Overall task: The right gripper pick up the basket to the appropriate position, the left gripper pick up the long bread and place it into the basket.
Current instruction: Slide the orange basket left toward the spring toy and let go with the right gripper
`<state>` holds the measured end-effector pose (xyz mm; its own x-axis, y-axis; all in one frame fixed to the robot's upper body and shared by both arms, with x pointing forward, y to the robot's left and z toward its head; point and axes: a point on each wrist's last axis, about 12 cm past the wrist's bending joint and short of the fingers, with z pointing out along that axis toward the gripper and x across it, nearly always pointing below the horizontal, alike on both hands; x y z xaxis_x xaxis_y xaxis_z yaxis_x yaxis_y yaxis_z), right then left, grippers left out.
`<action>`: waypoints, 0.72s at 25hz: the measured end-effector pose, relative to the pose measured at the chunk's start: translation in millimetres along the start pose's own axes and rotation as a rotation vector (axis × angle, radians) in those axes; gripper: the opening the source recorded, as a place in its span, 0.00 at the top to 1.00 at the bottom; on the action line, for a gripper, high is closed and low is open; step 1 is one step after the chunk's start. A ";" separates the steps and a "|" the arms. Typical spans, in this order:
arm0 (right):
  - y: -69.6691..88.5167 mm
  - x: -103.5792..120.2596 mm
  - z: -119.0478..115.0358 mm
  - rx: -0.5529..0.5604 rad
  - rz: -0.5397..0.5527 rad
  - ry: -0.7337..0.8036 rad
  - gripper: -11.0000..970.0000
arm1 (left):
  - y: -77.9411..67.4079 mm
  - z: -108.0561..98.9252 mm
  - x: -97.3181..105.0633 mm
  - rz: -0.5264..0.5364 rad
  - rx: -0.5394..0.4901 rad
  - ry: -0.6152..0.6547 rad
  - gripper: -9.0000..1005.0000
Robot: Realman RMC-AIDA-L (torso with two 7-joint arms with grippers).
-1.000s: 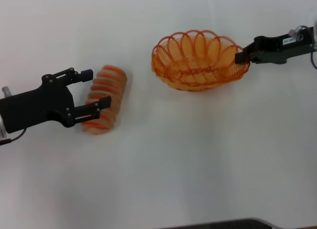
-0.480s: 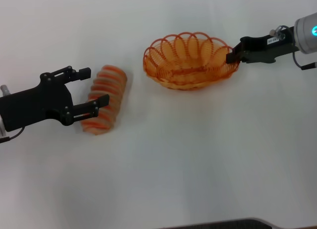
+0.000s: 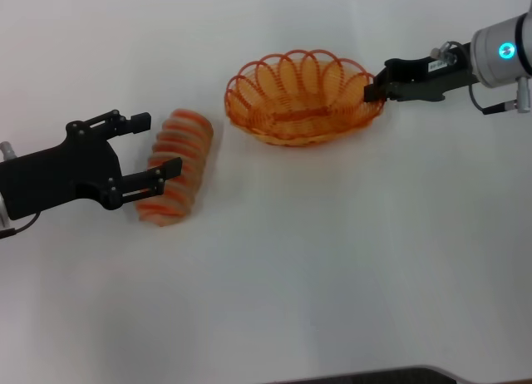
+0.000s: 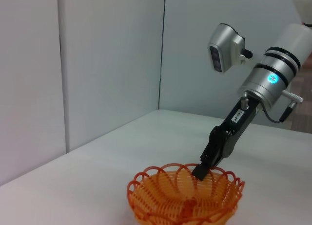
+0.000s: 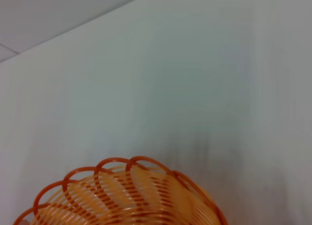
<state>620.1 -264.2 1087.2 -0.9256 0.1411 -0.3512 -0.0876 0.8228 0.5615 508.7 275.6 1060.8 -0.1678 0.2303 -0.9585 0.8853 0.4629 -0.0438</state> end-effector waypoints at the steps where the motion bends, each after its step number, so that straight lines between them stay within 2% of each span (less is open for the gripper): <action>1: 2.5 0.1 1.8 -0.004 -0.003 0.000 0.80 | 0.1 0.0 0.1 0.000 -0.001 0.001 0.20; 7: 8.7 -2.2 5.4 -0.009 -0.014 -0.002 0.80 | 1.5 0.1 1.2 -0.002 -0.014 0.008 0.21; 18: 9.7 -2.1 7.9 -0.006 -0.012 -0.015 0.78 | 2.1 0.3 2.1 -0.004 -0.022 0.012 0.20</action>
<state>624.1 -252.1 1087.5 -0.9190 0.1393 -0.3689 -0.1008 0.8214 0.5614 510.4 276.8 1058.6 -0.1771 0.2383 -0.9549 0.8748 0.4827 -0.0417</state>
